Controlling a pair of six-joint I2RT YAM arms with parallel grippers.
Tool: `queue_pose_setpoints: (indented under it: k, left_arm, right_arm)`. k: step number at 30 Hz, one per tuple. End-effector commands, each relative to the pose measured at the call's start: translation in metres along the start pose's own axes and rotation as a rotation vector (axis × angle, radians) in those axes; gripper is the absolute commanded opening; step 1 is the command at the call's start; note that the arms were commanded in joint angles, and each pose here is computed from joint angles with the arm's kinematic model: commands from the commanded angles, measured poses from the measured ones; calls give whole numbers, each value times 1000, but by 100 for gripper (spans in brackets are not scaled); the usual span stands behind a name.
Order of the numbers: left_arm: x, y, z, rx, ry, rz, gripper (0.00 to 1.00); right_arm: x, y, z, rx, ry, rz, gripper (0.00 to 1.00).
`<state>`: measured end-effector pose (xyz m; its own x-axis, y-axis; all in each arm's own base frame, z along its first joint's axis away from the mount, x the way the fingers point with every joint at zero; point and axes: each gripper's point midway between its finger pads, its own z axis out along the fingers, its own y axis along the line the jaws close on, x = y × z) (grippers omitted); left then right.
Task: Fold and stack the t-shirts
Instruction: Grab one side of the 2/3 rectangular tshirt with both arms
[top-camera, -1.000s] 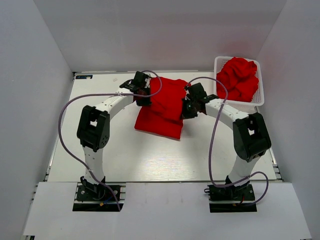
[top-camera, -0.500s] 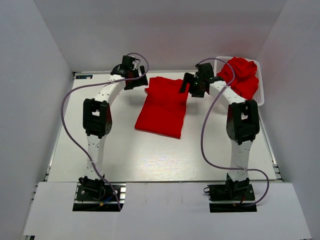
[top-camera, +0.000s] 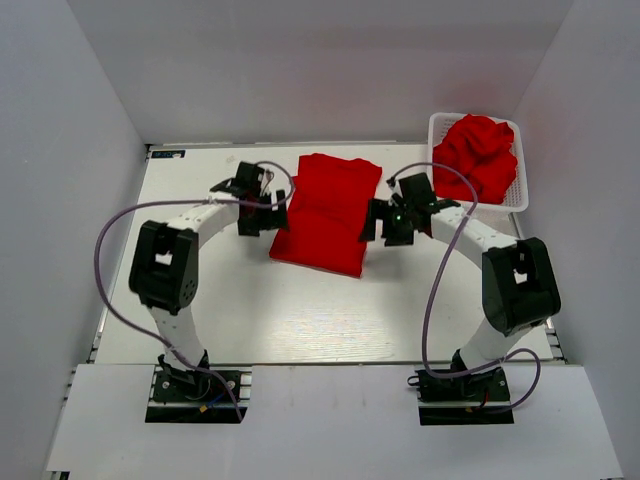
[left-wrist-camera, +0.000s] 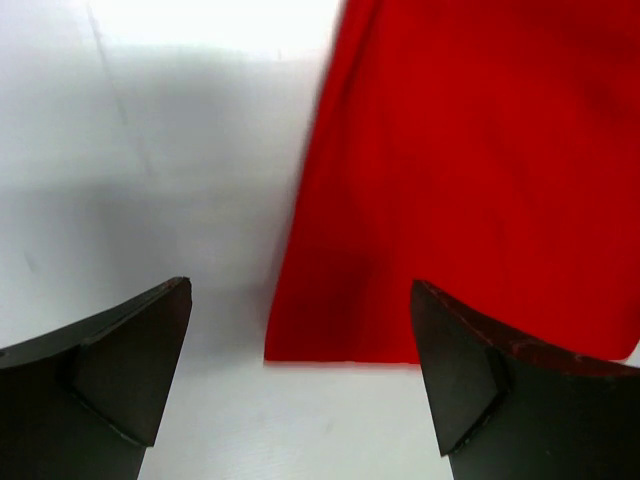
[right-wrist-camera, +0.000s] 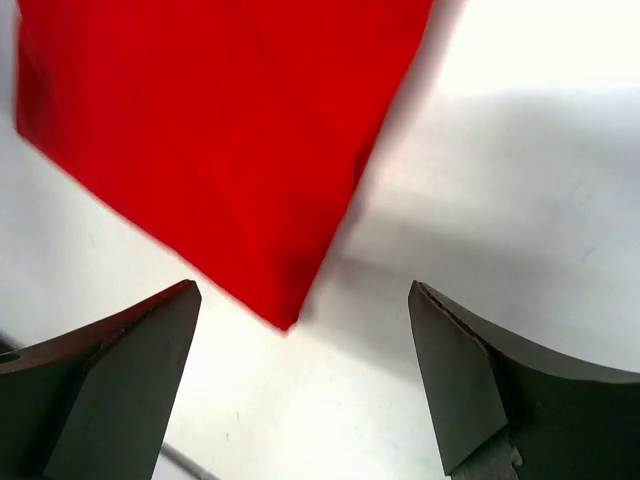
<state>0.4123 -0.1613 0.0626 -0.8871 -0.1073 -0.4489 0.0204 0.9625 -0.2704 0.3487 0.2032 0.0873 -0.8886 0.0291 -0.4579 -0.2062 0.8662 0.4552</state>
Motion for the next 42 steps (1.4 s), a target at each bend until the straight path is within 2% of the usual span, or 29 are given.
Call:
queue_pose_setpoints:
  k: [1,2,5,7,9,13,19,25,26,28,29,31,32,34,35,36,38,39,40,42]
  left_arm:
    - [9,-13,-27,97,-73,32,100]
    - [13,-8,-27,83,-79,31,100]
    - [28,0,-23,64,-55,27,96]
    - [39,-1,-19,86,-29,35,86]
    - [44,2,-14,83,-19,34,81]
    - [60,6,-3,85,27,28,68]
    - [92,15,7,61,89,45,60]
    - [101,15,13,44,105,61,45]
    - [104,16,15,40,114,60,37]
    - [105,13,15,44,116,68,29]
    - [105,13,15,44,116,68,15]
    - [110,9,17,56,132,74,1]
    - [109,7,17,71,128,75,0]
    - [115,6,18,70,140,81,0]
    - [112,2,14,87,131,83,0]
    - [110,0,12,90,123,75,0]
    - [112,-2,0,108,116,76,0]
    - [115,-2,-6,107,118,62,0]
    - [123,-2,-12,107,129,69,0]
    - [138,0,-33,95,166,57,0]
  right_arm:
    - [10,20,-7,-85,-18,-21,90]
    - [35,18,-3,-104,36,-5,90]
    - [57,25,6,-156,76,7,90]
    - [63,27,11,-162,91,13,90]
    - [71,30,16,-164,121,16,89]
    - [75,34,23,-176,119,21,88]
    - [86,33,36,-168,156,36,86]
    - [89,31,43,-153,159,48,81]
    - [89,30,44,-150,159,48,76]
    - [89,28,44,-141,161,56,68]
    - [90,27,44,-133,161,54,65]
    - [93,24,43,-117,160,57,53]
    - [95,23,42,-110,162,61,44]
    - [99,19,40,-91,163,63,30]
    - [99,21,38,-93,158,64,17]
    - [100,20,37,-92,162,68,12]
    - [112,18,32,-83,193,70,5]
    - [106,25,22,-100,167,52,3]
    - [123,15,17,-57,211,54,0]
    - [132,20,-3,-48,223,26,0]
